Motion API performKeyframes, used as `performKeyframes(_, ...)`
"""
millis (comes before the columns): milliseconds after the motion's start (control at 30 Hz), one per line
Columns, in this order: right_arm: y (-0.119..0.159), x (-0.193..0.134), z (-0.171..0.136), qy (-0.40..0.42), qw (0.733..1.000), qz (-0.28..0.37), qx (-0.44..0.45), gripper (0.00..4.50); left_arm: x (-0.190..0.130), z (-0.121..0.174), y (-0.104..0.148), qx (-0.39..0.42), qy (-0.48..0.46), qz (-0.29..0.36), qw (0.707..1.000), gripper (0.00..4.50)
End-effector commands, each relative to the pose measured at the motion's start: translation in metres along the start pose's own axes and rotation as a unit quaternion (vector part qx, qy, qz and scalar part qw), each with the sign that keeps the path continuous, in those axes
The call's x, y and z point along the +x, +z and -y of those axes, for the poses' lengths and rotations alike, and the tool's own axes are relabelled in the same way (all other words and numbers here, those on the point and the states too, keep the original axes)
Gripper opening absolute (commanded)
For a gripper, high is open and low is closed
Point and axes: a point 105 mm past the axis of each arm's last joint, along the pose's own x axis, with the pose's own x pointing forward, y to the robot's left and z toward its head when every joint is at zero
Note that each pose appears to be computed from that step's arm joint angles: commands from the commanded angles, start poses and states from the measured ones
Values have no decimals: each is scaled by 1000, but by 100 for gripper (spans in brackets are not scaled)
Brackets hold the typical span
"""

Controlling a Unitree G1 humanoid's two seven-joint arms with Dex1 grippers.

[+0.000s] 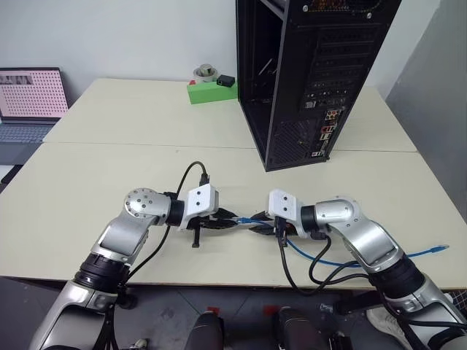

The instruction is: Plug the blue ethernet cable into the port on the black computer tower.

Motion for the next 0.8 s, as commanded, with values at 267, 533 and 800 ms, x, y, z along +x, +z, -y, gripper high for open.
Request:
performKeyframes(267, 18, -58, 0, -13, 994, 60, 90, 356, 9, 9, 8, 251, 62, 41, 965, 26)
performKeyframes(533, 24, -54, -2, -40, 964, 133, 227, 356, 1, 9, 20, 476, 146, 84, 863, 26)
performKeyframes(800, 29, -37, -6, -26, 950, 154, 269, 356, -2, 6, 28, 514, 184, 110, 831, 26)
